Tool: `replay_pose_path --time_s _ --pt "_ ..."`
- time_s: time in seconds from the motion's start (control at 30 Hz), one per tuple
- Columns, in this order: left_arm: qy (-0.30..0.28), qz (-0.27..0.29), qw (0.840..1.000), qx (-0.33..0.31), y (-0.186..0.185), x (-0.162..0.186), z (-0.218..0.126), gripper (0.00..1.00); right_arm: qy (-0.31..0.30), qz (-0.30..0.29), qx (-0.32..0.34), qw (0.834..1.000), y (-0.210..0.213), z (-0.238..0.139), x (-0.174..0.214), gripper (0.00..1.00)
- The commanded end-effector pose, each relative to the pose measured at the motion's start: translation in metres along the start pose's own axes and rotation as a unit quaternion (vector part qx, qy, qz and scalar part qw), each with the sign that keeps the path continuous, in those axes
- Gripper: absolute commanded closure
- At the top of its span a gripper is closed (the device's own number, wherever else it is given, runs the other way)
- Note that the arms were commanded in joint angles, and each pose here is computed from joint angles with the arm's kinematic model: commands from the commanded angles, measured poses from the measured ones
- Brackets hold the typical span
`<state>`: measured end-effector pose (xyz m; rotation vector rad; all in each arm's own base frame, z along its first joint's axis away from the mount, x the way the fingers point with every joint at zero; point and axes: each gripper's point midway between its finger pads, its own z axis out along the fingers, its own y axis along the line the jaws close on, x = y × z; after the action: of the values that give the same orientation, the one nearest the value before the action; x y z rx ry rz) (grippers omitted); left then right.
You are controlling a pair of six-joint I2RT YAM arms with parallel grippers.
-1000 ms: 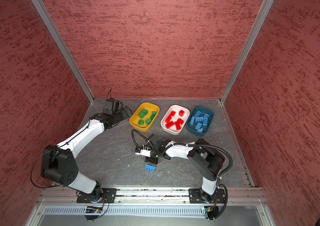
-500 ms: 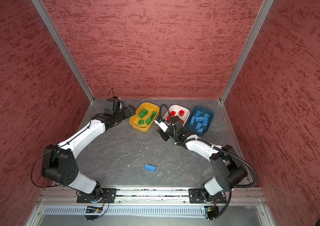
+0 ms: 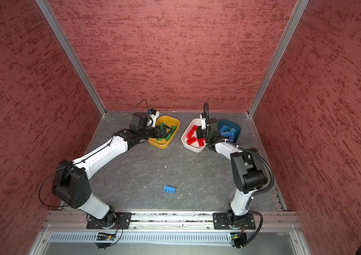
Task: Sort the legos into containers by color
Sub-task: 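Carry the red brick into the white bin and open the right gripper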
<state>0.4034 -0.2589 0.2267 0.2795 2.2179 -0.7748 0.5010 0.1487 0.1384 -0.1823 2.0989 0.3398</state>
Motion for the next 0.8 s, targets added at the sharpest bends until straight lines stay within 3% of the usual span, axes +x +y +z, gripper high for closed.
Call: replay_pose_path --time_s 0.0,0.13,0.47,0.77 --pt "0.014 0.049 0.998 0.043 -0.023 0.001 0.002 0.01 0.008 0.008 0.035 0.999 -0.014 0.015 -0.004 0.77" --pt "0.026 0.057 0.997 0.045 -0.027 0.007 0.004 0.01 0.025 0.009 0.050 0.998 -0.020 0.030 -0.002 0.74" --pt "0.013 0.055 0.998 0.021 -0.018 0.003 0.006 0.01 0.050 0.003 0.022 0.998 -0.006 0.016 -0.008 0.44" --pt "-0.028 0.023 0.999 -0.038 0.009 -0.008 -0.001 0.01 0.066 -0.087 -0.087 0.990 0.066 -0.026 0.014 0.31"
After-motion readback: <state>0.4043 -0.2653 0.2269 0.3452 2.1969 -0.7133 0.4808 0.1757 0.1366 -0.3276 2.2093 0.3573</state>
